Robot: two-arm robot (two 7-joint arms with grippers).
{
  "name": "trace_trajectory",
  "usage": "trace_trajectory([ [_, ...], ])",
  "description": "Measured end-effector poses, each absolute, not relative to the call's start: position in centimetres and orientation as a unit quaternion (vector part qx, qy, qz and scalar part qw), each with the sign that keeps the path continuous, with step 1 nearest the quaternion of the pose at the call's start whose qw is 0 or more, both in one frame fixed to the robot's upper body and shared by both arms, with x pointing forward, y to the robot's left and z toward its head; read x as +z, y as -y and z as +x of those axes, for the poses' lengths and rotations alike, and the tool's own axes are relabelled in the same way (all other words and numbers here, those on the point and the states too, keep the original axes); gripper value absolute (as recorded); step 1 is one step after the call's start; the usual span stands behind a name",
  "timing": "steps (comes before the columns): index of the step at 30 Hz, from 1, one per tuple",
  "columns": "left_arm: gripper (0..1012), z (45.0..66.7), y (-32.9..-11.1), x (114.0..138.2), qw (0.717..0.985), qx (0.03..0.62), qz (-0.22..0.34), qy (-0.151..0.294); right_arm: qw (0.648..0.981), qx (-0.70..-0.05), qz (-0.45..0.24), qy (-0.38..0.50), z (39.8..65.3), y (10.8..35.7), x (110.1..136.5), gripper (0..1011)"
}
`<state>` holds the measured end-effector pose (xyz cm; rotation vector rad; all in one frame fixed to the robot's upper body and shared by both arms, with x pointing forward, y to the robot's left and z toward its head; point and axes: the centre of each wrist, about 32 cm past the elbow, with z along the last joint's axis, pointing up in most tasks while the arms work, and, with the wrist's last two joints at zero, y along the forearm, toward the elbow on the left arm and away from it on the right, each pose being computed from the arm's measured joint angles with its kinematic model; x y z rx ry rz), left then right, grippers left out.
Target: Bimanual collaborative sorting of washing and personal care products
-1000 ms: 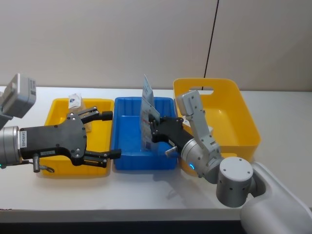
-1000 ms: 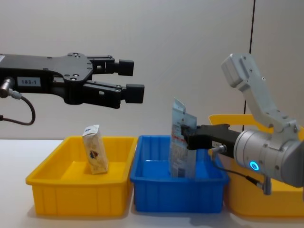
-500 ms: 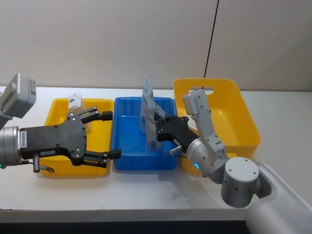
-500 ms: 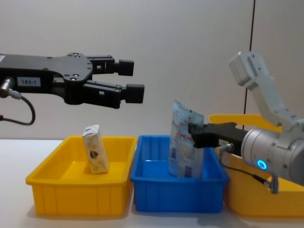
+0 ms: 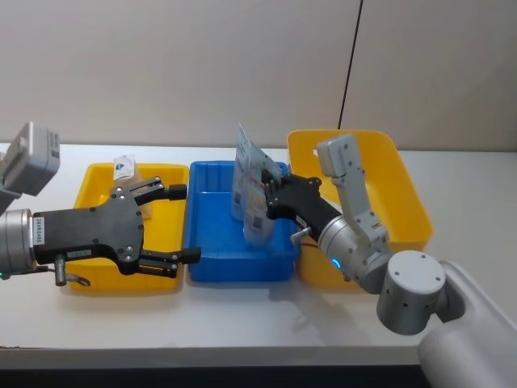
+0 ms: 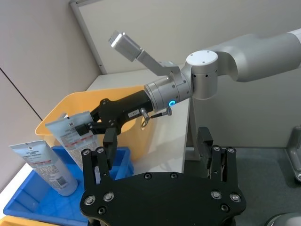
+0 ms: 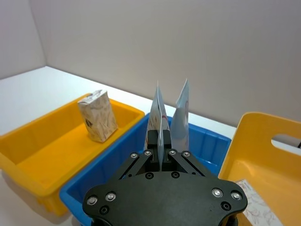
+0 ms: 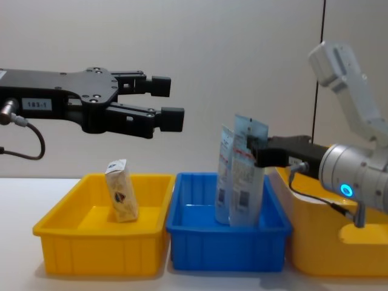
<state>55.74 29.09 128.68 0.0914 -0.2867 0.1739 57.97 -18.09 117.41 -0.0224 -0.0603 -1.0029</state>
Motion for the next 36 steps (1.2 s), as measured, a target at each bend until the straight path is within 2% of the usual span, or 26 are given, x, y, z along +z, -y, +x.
trace_trajectory([
  [23,1001,55.7,-29.1,128.7,0.985,0.087,0.045,0.143,0.884,-0.462,0.04,0.061,57.4,19.0,121.1,23],
  [36,1001,55.7,-29.1,128.7,0.985,0.087,0.045,0.143,0.863,-0.491,0.068,0.092,57.1,21.5,123.5,23],
])
